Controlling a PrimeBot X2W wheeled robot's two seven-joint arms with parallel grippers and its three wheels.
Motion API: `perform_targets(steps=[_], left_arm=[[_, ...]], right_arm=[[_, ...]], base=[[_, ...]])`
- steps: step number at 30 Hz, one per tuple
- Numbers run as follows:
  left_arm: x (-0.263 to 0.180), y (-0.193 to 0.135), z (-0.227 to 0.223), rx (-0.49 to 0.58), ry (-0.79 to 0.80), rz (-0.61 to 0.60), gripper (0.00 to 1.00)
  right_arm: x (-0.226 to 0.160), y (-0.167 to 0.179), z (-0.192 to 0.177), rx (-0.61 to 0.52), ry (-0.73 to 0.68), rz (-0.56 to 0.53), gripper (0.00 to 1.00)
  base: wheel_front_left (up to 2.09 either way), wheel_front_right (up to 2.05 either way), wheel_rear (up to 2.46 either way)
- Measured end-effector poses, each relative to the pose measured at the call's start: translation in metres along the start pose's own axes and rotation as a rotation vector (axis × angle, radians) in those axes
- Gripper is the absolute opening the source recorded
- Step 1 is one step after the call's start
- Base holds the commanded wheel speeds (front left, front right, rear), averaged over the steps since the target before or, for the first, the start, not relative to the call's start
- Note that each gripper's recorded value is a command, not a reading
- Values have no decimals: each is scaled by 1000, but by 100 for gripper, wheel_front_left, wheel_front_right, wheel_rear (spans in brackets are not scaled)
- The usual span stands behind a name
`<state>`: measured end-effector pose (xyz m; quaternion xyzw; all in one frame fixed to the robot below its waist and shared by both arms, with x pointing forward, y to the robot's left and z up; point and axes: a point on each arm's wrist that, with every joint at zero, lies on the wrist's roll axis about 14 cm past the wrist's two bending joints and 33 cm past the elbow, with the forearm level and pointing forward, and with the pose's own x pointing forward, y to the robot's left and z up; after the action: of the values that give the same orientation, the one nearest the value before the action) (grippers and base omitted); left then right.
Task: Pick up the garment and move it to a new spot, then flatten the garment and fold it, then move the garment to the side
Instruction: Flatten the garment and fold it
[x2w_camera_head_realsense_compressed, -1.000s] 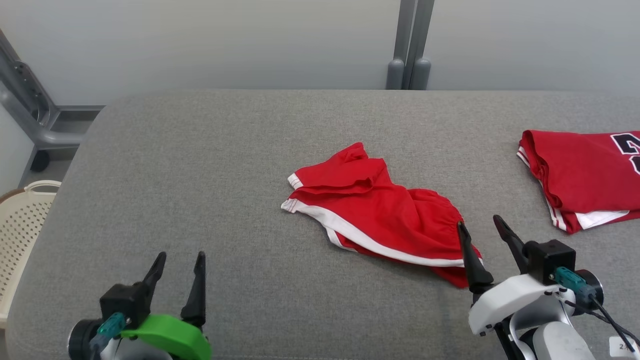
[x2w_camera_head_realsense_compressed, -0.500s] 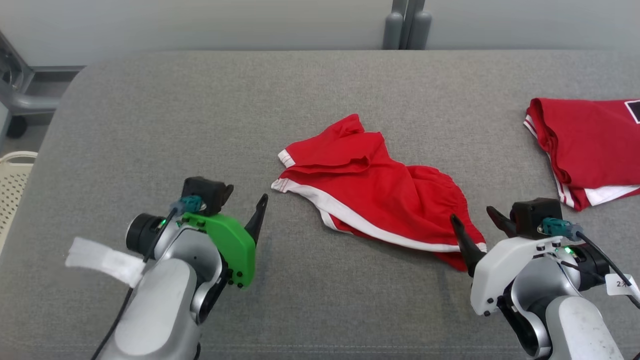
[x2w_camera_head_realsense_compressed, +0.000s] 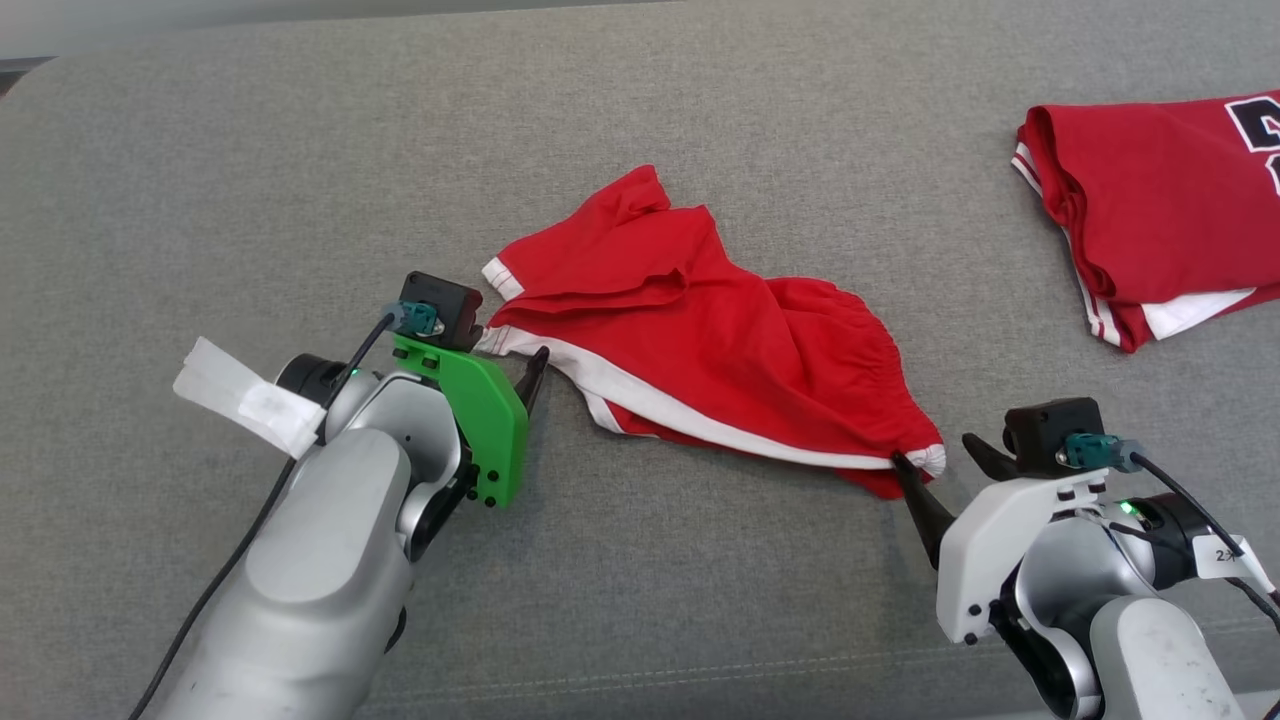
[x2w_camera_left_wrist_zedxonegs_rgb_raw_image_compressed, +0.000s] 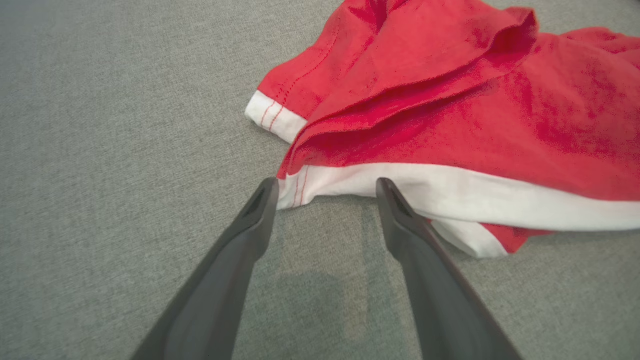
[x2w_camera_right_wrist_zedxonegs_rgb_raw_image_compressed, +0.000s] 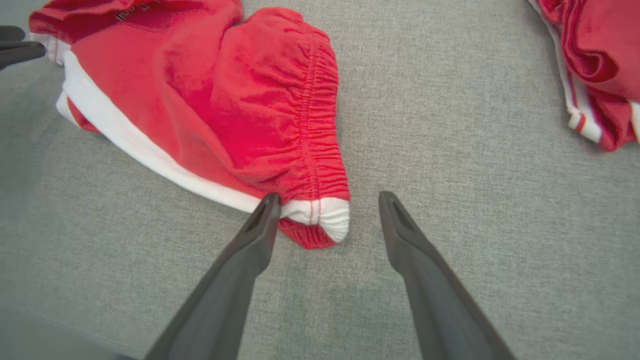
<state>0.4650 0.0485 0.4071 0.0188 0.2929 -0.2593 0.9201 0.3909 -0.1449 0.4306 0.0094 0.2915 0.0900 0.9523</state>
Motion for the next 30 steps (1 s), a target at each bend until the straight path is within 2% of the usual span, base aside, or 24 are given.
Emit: perform_targets(steps=[11,13,15,16,17,18,20,21,24,30], left_arm=[[17,11,-5,6,62,2,100],[18,9,-8,7,79,-4,90],[18,7,-11,2,86,-12,84],[17,7,-13,0,95,-14,75],[17,7,-14,-1,100,-15,69],[16,7,-15,-2,100,-17,51],[15,7,-16,-6,104,-19,30],[15,7,-16,-7,105,-18,0],[14,10,-18,-14,109,-15,0],[15,13,-15,-24,93,-10,0]], right_arm=[[-1,-6,-10,15,36,-17,100],[0,-5,-11,13,40,-13,100],[1,-3,-11,11,46,-7,100],[1,-2,-11,10,49,-5,100],[1,-2,-11,9,48,-3,97],[1,-2,-11,9,49,-3,95],[1,-2,-12,9,56,-3,69],[1,-2,-12,8,58,-4,56],[1,-1,-13,2,65,1,0],[3,-1,-14,-9,70,6,0]], base=[[0,0,0],[0,0,0],[0,0,0],[0,0,0],[0,0,0],[0,0,0],[0,0,0],[0,0,0],[0,0,0],[0,0,0]])
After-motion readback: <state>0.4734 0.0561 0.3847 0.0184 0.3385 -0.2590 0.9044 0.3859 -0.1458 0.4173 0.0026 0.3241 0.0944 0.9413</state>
